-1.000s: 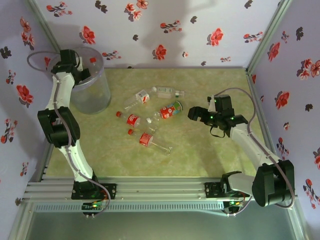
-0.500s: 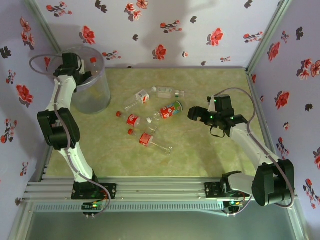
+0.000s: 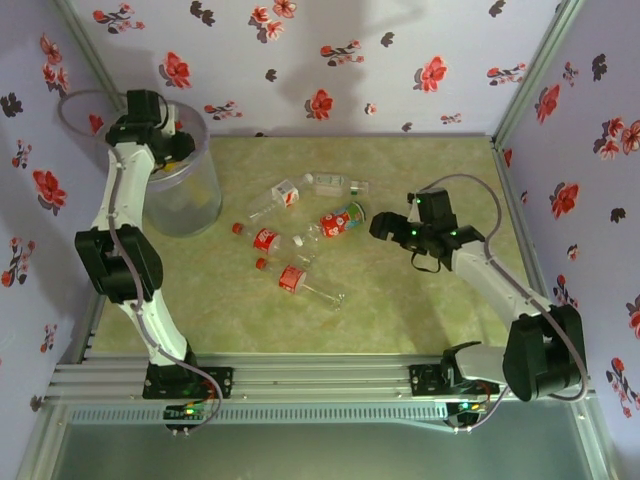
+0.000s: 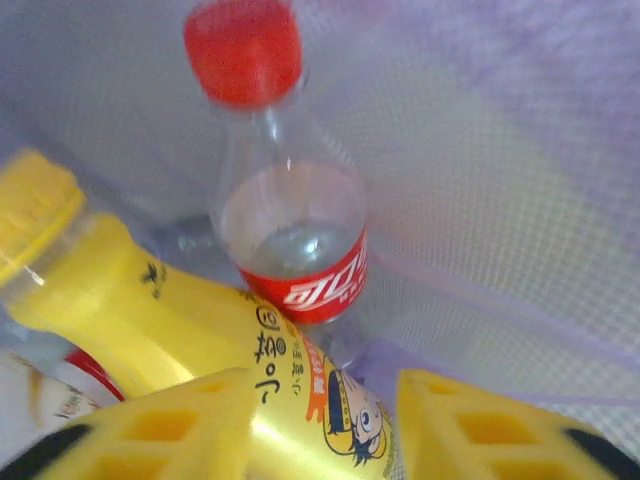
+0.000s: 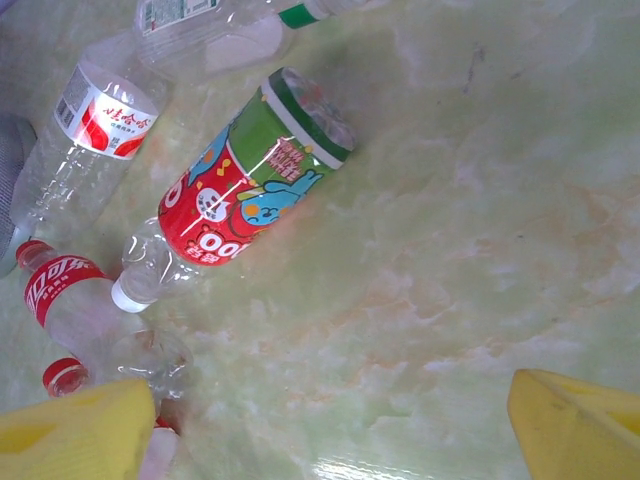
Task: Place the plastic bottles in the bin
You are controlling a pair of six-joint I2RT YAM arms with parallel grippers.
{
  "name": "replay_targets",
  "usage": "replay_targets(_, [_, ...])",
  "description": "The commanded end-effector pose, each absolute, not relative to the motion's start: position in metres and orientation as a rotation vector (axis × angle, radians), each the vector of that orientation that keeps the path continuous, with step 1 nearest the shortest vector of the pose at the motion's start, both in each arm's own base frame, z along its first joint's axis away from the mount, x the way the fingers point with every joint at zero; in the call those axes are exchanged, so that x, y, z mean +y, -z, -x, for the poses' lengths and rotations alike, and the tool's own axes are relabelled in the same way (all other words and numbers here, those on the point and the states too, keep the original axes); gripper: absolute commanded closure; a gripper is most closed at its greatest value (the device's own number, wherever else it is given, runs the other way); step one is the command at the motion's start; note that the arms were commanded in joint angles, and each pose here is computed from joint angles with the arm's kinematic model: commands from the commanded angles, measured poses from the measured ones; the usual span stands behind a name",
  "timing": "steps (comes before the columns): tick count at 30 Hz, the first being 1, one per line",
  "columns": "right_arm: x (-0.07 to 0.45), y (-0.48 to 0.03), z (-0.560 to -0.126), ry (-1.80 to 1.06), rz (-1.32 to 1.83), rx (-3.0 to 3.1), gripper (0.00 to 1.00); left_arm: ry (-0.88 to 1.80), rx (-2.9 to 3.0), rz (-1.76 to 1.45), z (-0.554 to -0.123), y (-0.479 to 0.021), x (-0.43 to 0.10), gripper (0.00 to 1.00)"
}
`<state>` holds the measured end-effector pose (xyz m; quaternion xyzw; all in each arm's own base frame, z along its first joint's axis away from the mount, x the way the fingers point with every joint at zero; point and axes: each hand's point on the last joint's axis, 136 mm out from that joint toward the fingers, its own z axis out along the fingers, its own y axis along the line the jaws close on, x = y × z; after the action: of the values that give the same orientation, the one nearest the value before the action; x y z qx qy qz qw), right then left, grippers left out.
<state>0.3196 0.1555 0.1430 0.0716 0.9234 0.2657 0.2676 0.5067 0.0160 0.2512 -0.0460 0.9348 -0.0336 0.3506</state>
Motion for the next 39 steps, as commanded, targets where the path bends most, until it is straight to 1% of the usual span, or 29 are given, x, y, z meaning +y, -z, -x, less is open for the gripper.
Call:
replay_targets(1, [0.169,-0.159,-0.339,-0.714,-0.238,2.414,0.11,0.06,2.396,0.095,-0.501,-0.278,0.016,0.43])
replay_targets(4, [0.181,-0.155,-0.344,-0.721,-0.266,2.405,0.18,0.052,2.351,0.089,-0.501,-0.3,0.018,0.32])
replay_targets(7, [0.188,-0.146,-0.352,-0.738,-0.335,2.389,0.25,0.05,2.293,0.069,-0.498,-0.323,0.014,0.23])
replay_targets(9, [0.193,-0.142,-0.358,-0.759,-0.379,2.366,0.28,0.048,2.24,0.052,-0.493,-0.341,0.01,0.19])
replay_targets(11, [0.197,-0.137,-0.365,-0.775,-0.425,2.352,0.26,0.047,2.207,0.055,-0.483,-0.354,0.007,0.16])
replay_targets(14, [0.201,-0.13,-0.375,-0.762,-0.491,2.337,0.2,0.057,2.189,0.045,-0.464,-0.363,-0.005,0.11])
replay_targets(16, [0.198,-0.122,-0.38,-0.734,-0.573,2.328,0.2,0.069,2.18,0.015,-0.449,-0.361,-0.021,0.08])
replay_targets(20, [0.195,-0.112,-0.389,-0.728,-0.713,2.259,0.22,0.104,2.181,-0.025,-0.421,-0.347,-0.051,0.06])
replay_targets(26, [0.208,-0.097,-0.399,-0.707,-0.783,2.257,0.16,0.221,2.178,-0.039,-0.376,-0.315,-0.092,0.05])
replay_targets(30, [0.216,-0.084,-0.406,-0.69,-0.832,2.22,0.16,0.299,2.194,-0.064,-0.35,-0.292,-0.119,0.05])
replay_targets(34, [0.229,-0.076,-0.413,-0.685,-0.838,2.217,0.16,0.311,2.215,-0.097,-0.337,-0.278,-0.133,0.05])
replay_targets(39, [0.236,-0.069,-0.422,-0.649,-0.846,2.217,0.15,0.303,2.246,-0.116,-0.335,-0.261,-0.14,0.05])
